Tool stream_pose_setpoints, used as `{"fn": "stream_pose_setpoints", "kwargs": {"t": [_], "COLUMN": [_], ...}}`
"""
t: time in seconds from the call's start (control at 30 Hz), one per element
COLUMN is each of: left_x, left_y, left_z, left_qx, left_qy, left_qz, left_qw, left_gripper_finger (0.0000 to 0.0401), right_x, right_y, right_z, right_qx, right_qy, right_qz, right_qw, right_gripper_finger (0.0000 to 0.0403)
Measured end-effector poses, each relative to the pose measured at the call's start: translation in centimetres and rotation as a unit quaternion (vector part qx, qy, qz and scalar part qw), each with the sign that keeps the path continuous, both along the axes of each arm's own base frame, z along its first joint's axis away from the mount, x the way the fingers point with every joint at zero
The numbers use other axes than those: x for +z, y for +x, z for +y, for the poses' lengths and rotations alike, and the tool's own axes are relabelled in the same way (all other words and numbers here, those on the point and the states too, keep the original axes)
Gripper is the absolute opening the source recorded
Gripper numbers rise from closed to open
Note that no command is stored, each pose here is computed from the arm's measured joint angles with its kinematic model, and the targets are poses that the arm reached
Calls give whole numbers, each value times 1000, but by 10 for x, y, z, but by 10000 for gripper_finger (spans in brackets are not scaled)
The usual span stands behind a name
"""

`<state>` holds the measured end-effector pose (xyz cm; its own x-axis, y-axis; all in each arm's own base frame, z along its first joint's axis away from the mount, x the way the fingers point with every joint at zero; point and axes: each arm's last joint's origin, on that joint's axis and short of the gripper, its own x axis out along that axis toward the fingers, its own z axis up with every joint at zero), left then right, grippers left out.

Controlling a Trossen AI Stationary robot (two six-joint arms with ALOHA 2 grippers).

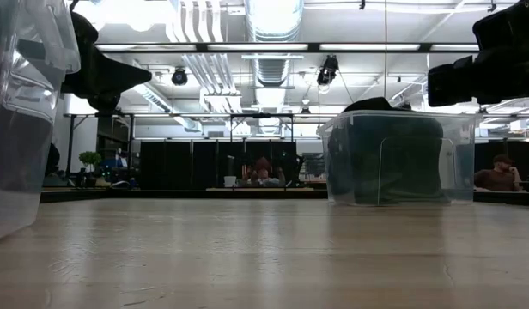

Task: Pick & Place hat
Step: Return to Home Position

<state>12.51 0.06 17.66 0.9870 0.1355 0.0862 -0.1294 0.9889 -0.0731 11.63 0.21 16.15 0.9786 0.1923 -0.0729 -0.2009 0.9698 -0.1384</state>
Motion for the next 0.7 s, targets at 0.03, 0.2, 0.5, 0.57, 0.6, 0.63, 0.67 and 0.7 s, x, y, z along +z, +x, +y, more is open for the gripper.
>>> {"fn": "stream_pose_setpoints", "kwargs": {"t": [0.03,0.2,0.5,0.57,0.6,0.63,0.67,0.7], "left_x": [0,0,0,0,0,0,0,0], "left_y": [0,0,0,0,0,0,0,0], "left_z": [0,0,0,0,0,0,0,0], "left_qx": [0,0,-1,-1,-1,-1,-1,-1], "left_qy": [0,-1,-1,-1,-1,-1,-1,-1], "left_qz": [0,0,0,0,0,0,0,0], "left_qw": [1000,1000,1000,1000,1000,1000,1000,1000], "left_gripper_finger": [0,0,0,0,0,0,0,0], "right_x": [0,0,-1,-1,-1,-1,-1,-1], "right_y": [0,0,0,0,0,0,0,0], "right_z": [0,0,0,0,0,0,0,0], "right_qx": [0,0,1,1,1,1,1,1], "right_qy": [0,0,0,0,0,0,0,0], "right_qz": [0,2,4,4,4,4,4,4], "right_qw": [1000,1000,1000,1000,1000,1000,1000,1000], "right_gripper_finger": [9,9,9,9,9,9,9,9]}}
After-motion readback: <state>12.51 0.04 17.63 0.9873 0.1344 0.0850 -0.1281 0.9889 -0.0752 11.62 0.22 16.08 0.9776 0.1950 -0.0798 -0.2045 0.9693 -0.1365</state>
